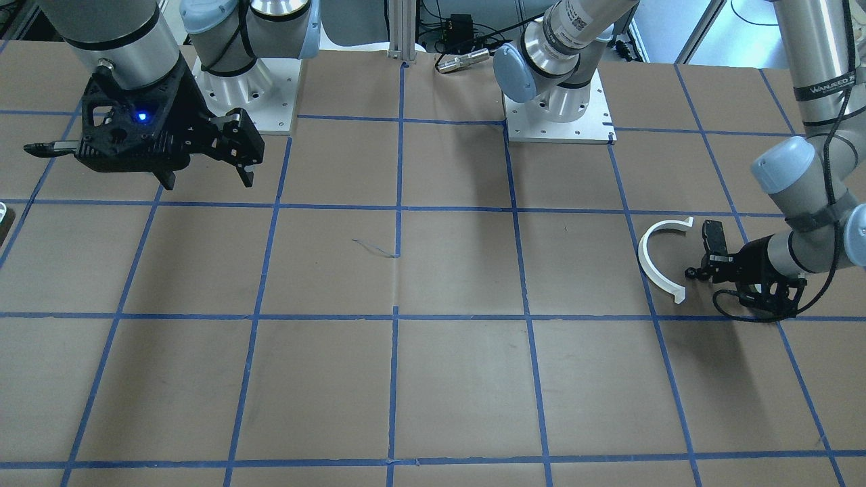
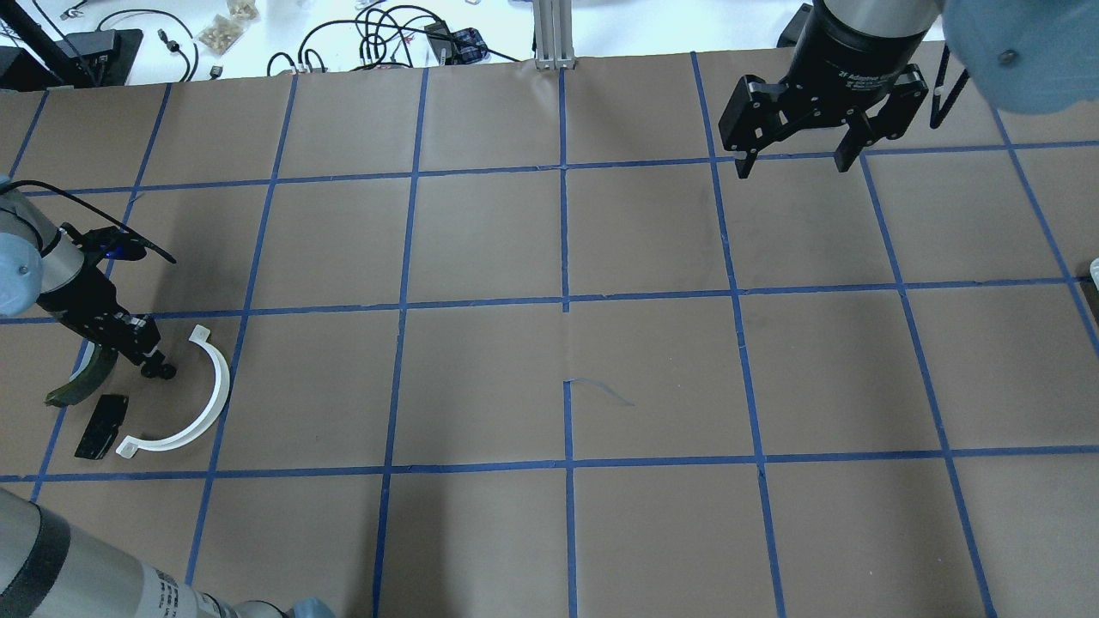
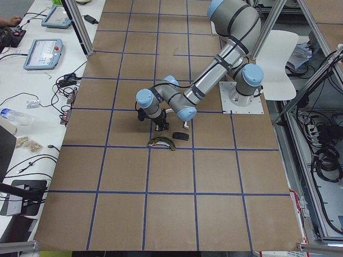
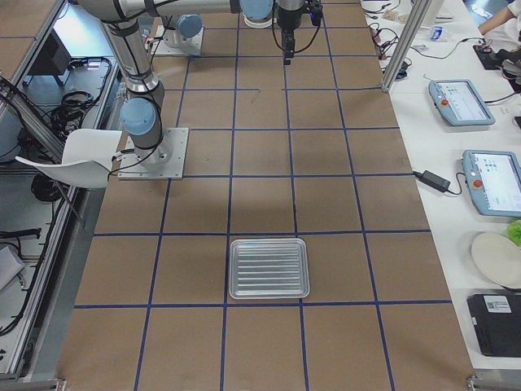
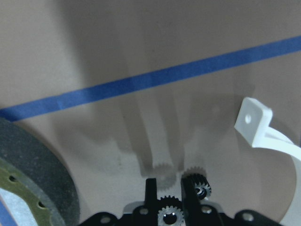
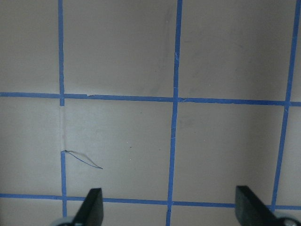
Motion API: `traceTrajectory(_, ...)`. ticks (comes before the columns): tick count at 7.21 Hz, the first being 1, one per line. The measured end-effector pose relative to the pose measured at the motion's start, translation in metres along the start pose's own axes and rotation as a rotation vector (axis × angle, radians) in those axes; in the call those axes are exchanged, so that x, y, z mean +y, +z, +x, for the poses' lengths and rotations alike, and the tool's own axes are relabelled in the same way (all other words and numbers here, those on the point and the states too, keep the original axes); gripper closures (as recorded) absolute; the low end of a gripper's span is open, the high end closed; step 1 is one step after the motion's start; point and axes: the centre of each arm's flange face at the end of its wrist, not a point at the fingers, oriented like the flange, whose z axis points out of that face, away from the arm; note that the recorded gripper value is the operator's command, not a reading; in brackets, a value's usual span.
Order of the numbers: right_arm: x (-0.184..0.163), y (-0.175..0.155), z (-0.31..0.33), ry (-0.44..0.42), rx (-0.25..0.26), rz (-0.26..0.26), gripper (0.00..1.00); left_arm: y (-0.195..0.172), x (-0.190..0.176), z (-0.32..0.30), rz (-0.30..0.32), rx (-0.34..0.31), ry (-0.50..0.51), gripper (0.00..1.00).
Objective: Place bearing gear from tray to pile
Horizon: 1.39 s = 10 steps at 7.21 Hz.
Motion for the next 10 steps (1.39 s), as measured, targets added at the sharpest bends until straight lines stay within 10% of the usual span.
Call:
traceTrajectory(4, 0.000, 0.000, 0.000, 0.000, 0.000, 0.000, 0.00, -0.024, -0.003, -0.001, 0.015, -0.044, -0.006, 0.16)
traceTrajectory(10, -0.001, -0.004, 0.000, 0.011, 0.003, 0.011, 0.00, -0.228, -0.047, 0.138, 0.102, -0.069, -0.180, 0.00)
